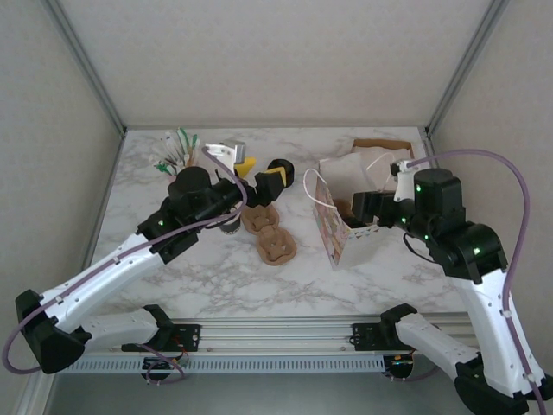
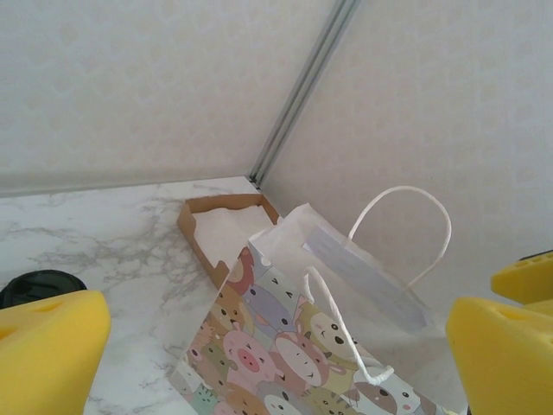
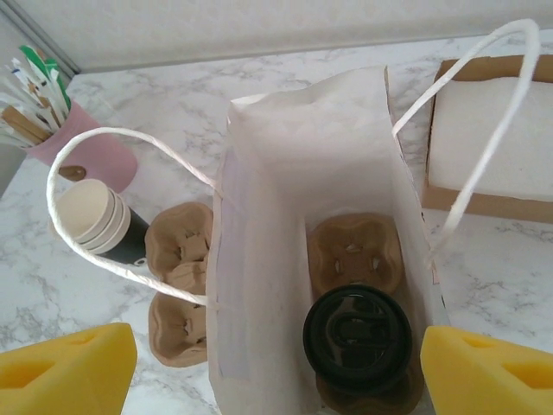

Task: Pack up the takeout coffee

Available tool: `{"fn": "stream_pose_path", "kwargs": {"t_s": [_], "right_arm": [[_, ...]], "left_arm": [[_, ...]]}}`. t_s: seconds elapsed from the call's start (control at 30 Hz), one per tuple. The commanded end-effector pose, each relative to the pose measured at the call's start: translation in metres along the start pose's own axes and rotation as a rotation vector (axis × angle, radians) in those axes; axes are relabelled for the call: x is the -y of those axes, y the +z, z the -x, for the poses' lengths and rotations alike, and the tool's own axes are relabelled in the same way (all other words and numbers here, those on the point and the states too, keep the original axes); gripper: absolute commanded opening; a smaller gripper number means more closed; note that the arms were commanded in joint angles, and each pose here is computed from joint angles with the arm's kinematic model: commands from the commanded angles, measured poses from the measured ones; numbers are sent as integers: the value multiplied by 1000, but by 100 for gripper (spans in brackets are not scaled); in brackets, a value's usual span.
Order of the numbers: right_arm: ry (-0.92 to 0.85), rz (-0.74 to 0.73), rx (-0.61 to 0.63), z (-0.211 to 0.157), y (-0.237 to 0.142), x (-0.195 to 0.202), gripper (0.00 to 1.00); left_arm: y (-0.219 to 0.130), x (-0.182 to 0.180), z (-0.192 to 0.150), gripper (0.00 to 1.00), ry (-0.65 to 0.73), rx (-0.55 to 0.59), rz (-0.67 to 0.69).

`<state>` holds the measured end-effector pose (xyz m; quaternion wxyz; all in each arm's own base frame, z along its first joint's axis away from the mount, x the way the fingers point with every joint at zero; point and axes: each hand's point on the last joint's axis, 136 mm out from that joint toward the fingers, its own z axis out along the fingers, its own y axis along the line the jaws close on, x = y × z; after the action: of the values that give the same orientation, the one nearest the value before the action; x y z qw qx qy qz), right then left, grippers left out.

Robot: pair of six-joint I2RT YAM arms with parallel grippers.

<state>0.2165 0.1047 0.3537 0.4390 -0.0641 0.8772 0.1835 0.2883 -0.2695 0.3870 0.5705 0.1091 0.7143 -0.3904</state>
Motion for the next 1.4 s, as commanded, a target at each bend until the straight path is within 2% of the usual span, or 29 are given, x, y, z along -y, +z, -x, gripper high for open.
{"fn": "stream_pose_path", "kwargs": {"t_s": [0.0, 0.47, 0.87, 1.03, 1.2, 1.37], "right_arm": [[24, 36, 52, 5, -5, -5, 88], [93, 134, 29, -22, -19, -14, 99], [141, 180, 3, -58, -26, -13, 99], [151, 189, -5, -66, -26, -12, 99], [186, 186, -7, -66, -18, -11, 99], [280, 105, -15, -57, -6, 0, 99]], "left_arm": [[-12, 1, 6, 100, -34, 52, -4], [-41, -14, -20, 100, -110, 15, 27], [-52, -34, -60, 100, -172, -45, 72], [-51, -43, -79, 100, -185, -72, 84], [-44, -40, -80, 100, -182, -73, 68], [-33, -35, -77, 100, -159, -84, 54]]}}
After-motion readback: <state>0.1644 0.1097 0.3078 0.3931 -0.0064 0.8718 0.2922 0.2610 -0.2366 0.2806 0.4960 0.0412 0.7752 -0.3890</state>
